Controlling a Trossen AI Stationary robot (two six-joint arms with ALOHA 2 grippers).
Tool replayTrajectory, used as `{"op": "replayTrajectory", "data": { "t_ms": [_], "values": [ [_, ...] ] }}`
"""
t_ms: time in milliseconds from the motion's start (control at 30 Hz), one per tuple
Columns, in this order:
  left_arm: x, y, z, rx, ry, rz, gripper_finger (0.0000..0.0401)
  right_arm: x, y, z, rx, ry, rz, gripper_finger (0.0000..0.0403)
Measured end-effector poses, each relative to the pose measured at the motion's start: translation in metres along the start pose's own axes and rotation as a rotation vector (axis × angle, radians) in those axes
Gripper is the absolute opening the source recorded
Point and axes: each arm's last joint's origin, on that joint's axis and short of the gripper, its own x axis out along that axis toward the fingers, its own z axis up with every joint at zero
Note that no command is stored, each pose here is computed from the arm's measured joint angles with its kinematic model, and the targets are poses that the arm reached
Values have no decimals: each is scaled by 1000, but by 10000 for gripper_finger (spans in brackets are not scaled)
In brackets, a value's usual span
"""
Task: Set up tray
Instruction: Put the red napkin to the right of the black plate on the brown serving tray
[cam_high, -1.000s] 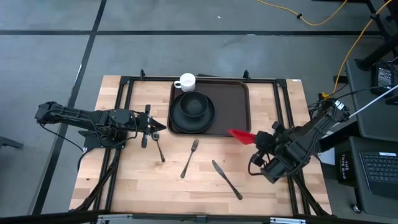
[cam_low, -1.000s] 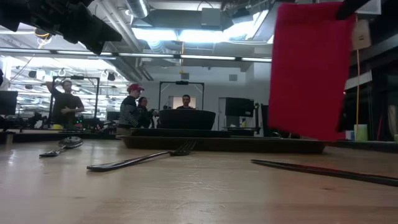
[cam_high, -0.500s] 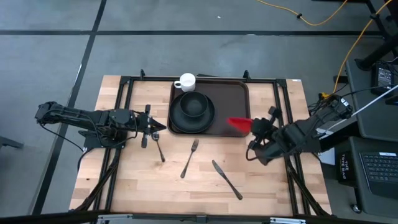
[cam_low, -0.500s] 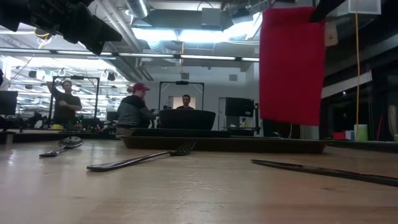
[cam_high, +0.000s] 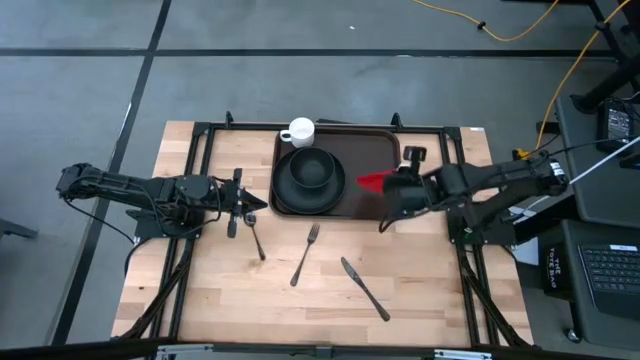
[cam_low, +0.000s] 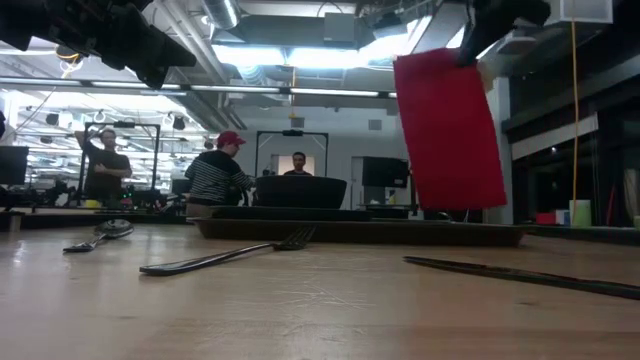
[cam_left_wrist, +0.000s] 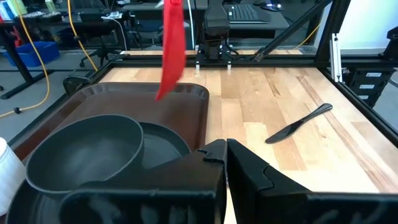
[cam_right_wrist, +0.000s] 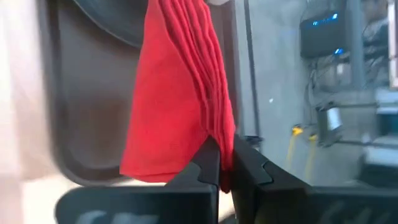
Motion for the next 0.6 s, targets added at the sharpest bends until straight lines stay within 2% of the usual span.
{"op": "replayTrajectory", "data": {
  "t_ms": [100,233,367,600],
  "values": [
    [0,0,0,0,0,0,6,8,-9,3,-88,0,-12,17],
    [0,0,0,1,0,0,6,19,-21,8,-132,-11,-15,17],
    [0,0,0,1,0,0,6,29,-33,9,-164,-18,43,17],
    [0,0,0,2,0,0,6,45,-54,7,-248,9,10,17]
  ]
}}
